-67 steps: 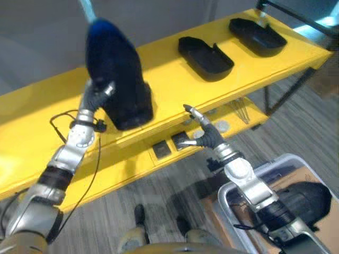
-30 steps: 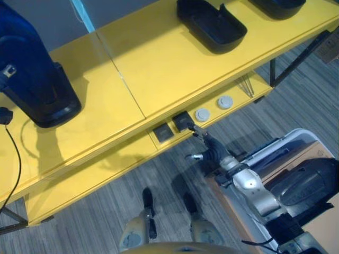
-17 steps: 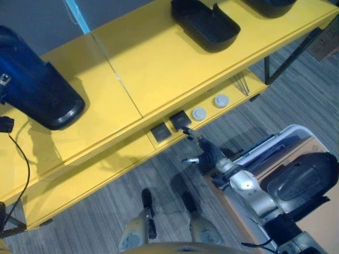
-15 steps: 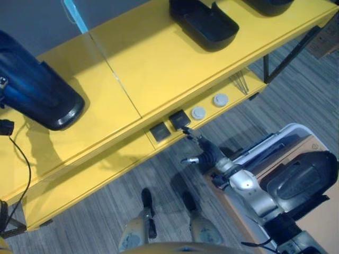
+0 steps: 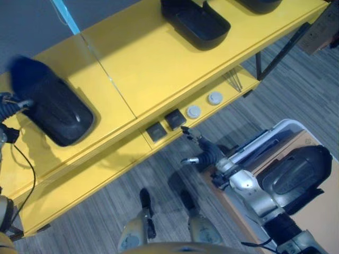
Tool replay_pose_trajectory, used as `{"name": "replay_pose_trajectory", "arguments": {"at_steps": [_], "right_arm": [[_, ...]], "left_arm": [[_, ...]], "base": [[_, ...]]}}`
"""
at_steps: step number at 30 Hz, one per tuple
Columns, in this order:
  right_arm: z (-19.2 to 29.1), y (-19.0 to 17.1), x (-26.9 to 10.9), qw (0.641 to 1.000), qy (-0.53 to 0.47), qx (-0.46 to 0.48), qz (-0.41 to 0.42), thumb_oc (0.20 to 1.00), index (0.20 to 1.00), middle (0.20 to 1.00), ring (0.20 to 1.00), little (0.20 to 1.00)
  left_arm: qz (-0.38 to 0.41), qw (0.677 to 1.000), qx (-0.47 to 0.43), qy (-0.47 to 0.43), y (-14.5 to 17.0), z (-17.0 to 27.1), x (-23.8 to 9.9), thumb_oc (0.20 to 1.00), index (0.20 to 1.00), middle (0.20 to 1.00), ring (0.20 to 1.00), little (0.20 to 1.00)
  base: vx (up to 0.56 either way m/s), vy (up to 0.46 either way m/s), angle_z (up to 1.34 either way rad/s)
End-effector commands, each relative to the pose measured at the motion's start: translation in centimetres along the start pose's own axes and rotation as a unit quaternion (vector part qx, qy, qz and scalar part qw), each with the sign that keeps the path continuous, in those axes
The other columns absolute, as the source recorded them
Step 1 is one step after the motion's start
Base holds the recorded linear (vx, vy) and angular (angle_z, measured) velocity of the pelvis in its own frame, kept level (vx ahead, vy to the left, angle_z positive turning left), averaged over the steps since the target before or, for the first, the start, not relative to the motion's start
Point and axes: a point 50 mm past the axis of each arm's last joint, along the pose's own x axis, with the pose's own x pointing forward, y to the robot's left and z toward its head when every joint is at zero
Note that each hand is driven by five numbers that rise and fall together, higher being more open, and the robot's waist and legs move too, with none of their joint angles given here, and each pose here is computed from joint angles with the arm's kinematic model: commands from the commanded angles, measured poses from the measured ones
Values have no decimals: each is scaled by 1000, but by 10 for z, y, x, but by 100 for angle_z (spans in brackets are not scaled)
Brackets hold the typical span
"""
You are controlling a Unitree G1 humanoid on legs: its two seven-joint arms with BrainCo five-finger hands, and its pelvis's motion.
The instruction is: Move parts from the plastic box to the shelf.
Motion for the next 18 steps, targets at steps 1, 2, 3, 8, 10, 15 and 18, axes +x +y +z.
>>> {"name": "replay_pose_trajectory", "arguments": {"at_steps": [1, 2, 3, 8, 10, 15, 18], "right_arm": [[22, -7, 3, 997, -75, 2, -19, 1000, 1000, 1000, 1000, 1000], [21, -8, 2, 997, -74, 1, -24, 1000, 1000, 1000, 1000, 1000], [21, -8, 2, 997, -74, 1, -25, 1000, 1000, 1000, 1000, 1000], [20, -9, -1, 997, -72, 2, -33, 1000, 1000, 1000, 1000, 1000], [21, -10, 0, 997, -74, 3, -34, 1000, 1000, 1000, 1000, 1000], [29, -18, 2, 993, -98, -6, -61, 1000, 1000, 1000, 1000, 1000], [42, -24, 4, 989, -129, -22, -72, 1000, 1000, 1000, 1000, 1000]], "left_arm": [[53, 997, -3, -51, 13, 33, 11, 1000, 1000, 1000, 1000, 1000], [62, 996, 23, -62, 15, 38, 11, 1000, 1000, 1000, 1000, 1000], [62, 996, 23, -62, 15, 39, 11, 1000, 1000, 1000, 1000, 1000], [87, 992, 50, -77, 17, 45, 11, 1000, 1000, 1000, 1000, 1000], [98, 991, 46, -83, 17, 49, 12, 1000, 1000, 1000, 1000, 1000], [180, 957, -55, -221, 11, 93, -5, 1000, 1000, 1000, 1000, 1000], [222, 911, -148, -313, 8, 113, -31, 1000, 1000, 1000, 1000, 1000]], "base": [[0, 0, 0], [0, 0, 0], [0, 0, 0], [0, 0, 0], [0, 0, 0], [-5, -1, 2], [7, -7, 15]]}}
